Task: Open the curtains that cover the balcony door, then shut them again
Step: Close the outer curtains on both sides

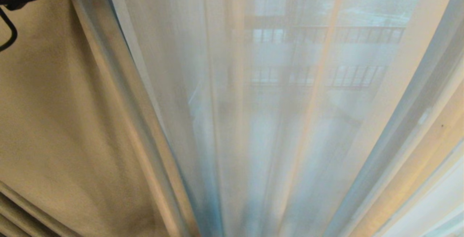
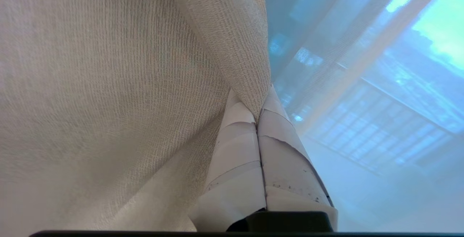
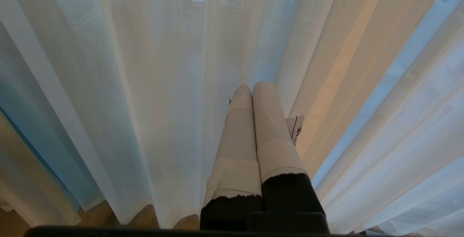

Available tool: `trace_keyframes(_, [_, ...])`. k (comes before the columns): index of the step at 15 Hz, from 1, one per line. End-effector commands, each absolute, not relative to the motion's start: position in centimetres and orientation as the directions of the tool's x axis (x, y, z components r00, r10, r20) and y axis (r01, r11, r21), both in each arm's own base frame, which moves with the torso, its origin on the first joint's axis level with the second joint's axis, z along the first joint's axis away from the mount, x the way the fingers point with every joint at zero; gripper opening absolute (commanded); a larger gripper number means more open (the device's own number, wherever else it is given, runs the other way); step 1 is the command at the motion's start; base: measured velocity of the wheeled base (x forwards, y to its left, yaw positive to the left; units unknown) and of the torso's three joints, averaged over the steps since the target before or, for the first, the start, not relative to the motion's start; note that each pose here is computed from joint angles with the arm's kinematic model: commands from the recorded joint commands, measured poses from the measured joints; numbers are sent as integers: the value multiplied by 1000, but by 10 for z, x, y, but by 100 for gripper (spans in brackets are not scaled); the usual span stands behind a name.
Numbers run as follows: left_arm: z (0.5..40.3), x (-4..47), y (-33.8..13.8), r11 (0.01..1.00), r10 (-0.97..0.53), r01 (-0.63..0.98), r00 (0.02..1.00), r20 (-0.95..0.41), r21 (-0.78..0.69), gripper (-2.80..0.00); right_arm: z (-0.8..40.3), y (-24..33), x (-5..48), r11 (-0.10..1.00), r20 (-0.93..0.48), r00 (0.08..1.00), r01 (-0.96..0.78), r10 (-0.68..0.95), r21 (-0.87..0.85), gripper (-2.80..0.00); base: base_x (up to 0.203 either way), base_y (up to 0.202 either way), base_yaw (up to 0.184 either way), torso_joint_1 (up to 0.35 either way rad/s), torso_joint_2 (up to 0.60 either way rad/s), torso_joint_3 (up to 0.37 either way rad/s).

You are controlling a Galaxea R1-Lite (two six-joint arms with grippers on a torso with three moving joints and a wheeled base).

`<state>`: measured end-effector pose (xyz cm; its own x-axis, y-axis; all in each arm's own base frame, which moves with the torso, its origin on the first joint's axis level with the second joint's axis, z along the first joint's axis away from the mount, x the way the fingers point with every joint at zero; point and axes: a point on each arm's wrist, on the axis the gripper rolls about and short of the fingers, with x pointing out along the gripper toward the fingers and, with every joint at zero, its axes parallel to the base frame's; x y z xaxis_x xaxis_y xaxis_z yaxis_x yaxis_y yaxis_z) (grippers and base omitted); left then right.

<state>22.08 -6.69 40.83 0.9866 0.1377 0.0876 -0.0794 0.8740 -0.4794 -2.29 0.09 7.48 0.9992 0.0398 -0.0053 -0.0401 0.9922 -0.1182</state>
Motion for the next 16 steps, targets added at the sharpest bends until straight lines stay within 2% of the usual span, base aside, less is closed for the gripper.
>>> trace_keyframes(1, [406, 221, -76, 873, 114, -62, 990, 79, -484, -280, 75, 1, -23, 992, -6, 999, -40, 40, -119, -280, 0, 0, 0, 0, 0, 0])
trace_keyframes(16, [397, 220, -111, 867, 31, -5, 999, 44, -498, -280, 75, 1, -23, 992, -6, 999, -40, 40, -119, -280, 0, 0, 0, 0, 0, 0])
